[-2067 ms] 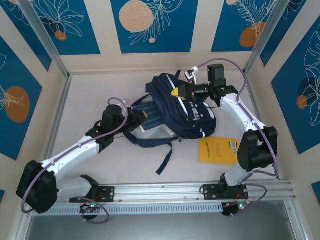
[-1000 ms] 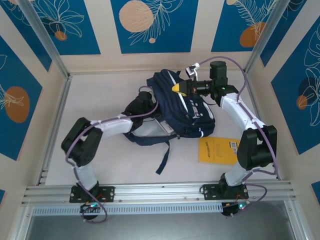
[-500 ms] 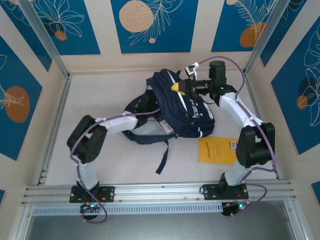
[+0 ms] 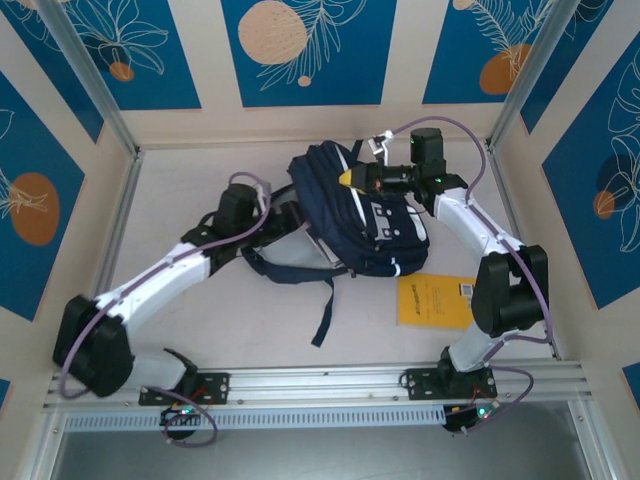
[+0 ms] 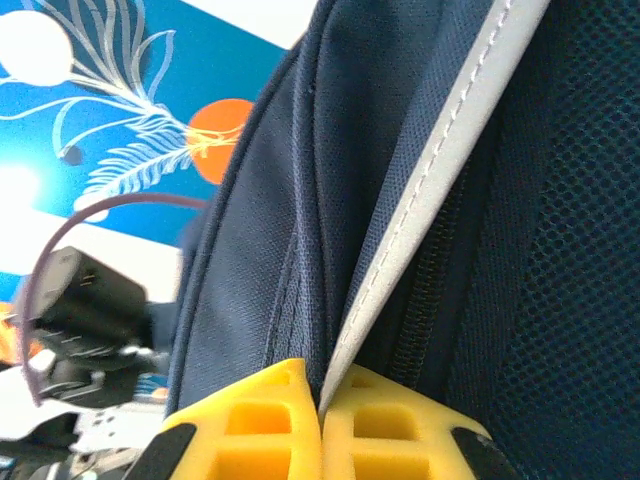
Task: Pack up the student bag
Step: Place the book in the student bag, then close the student bag at the center of the table.
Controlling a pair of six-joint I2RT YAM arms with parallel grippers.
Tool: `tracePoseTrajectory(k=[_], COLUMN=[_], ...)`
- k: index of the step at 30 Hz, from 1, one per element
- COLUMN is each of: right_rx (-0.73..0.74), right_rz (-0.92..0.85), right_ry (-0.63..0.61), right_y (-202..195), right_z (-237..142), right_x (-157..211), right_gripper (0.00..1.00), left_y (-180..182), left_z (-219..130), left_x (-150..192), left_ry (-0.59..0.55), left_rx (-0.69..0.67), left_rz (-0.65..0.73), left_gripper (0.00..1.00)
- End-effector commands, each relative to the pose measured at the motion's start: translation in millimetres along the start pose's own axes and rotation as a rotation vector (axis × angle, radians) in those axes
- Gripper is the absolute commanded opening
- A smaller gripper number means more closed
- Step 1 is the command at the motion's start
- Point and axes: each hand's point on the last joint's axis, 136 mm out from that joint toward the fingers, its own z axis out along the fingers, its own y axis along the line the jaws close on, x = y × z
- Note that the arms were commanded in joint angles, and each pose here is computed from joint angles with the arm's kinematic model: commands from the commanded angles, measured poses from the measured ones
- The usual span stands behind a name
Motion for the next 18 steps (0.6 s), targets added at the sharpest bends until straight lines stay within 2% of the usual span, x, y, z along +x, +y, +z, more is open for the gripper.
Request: tracePoseTrajectory(k=[1,3,6,10,15,18], right_rx=[0.158,0.212,0.26,0.326,0.436,0.533], right_rz=[-0.116,-0.117,-0.119,-0.135,-0.183,-0.226], right_ry=[-0.064,-0.054,-0.037,0.053,0.137,0.131], right_y=[-9,-20,-33,-51,-65,-66], right_z=[9,25,51,83,101,94], right_x=[-18,-16,-15,0,16,17], right_gripper=[0.01,0.02,0.03,0.12,0.45,0.55], left_y=[9,0,-13,-8,9,14], left_z=[-52,-74,-95,-114,-119,-115], left_x=[-11,-15,-10,-6,-5,-1], left_ry=[-0.08,-0.104,-0.072,-0.075,-0.132,-0.118], left_rx=[-0.082,-0.08,-0.062,-0.103,-0.141,-0.144], left_rz=[0.124,0.198,0.321,0.443,0.468,0.472], left_gripper=[0.82,0.82,0.82,0.82,0.82,0.82])
